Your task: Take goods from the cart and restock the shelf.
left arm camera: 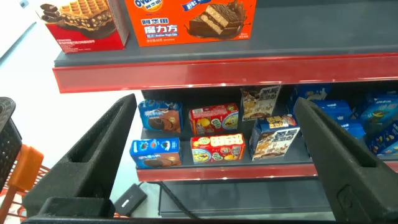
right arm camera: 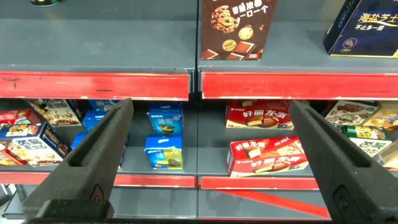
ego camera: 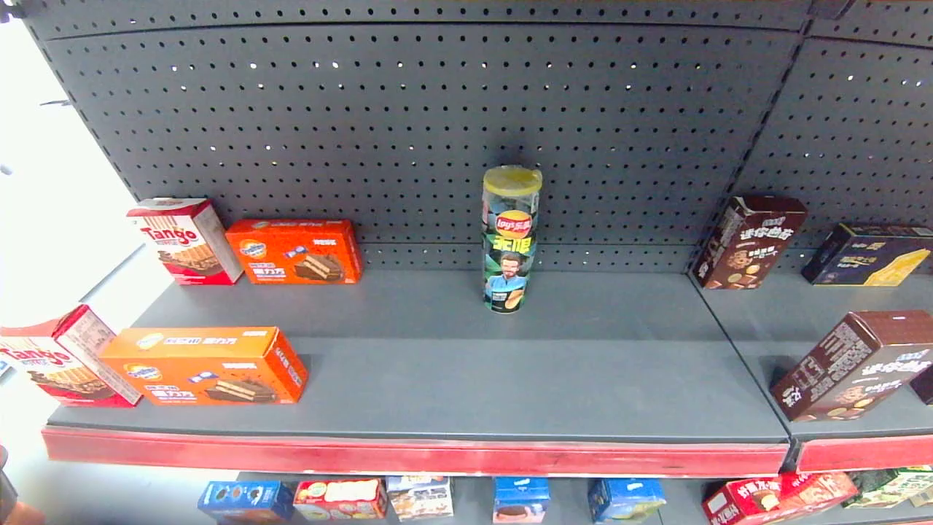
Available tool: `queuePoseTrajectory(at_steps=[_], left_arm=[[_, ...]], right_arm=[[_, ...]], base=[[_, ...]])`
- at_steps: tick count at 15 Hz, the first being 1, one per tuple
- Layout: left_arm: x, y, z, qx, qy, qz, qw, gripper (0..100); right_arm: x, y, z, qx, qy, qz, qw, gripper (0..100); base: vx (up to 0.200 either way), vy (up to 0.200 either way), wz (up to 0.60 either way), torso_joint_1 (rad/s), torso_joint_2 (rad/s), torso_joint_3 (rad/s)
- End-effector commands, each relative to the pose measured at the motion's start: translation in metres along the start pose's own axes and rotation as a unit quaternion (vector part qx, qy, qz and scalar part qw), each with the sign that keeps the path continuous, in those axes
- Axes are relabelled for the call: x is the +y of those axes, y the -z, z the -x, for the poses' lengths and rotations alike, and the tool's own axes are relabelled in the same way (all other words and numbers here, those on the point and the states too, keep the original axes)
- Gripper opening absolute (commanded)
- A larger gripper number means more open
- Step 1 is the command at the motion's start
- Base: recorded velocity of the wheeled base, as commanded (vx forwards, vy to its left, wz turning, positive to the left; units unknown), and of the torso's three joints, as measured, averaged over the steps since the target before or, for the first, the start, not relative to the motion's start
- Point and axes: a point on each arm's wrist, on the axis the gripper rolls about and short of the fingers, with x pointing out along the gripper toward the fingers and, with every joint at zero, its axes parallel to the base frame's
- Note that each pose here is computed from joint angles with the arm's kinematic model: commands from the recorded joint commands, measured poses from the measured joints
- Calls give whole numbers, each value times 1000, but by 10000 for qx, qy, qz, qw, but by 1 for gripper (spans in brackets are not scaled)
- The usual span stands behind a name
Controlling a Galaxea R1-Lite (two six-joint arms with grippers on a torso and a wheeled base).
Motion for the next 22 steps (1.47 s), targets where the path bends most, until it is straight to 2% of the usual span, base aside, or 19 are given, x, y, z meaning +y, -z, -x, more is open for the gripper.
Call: queuePoseTrajectory(at_steps=[1,14,15,22], left_arm=[[0,0,0,-3,1,0,10000,100],[0,0,0,-34,0,22,10000,100],[0,-1,-1,-149,-10,50,9999,100],[0,-1,-1,-141,-2,50,9999,100]], right_arm=[[0,0,0,7,-1,1,10000,100],[0,0,0,7,-8,24,10000,100],[0,0,0,7,-8,24,10000,100],[0,0,0,7,7,16,10000,100]], base=[[0,0,0,0,0,0],[0,0,0,0,0,0],[0,0,600,-2,17,-2],[0,0,600,2,2,0]])
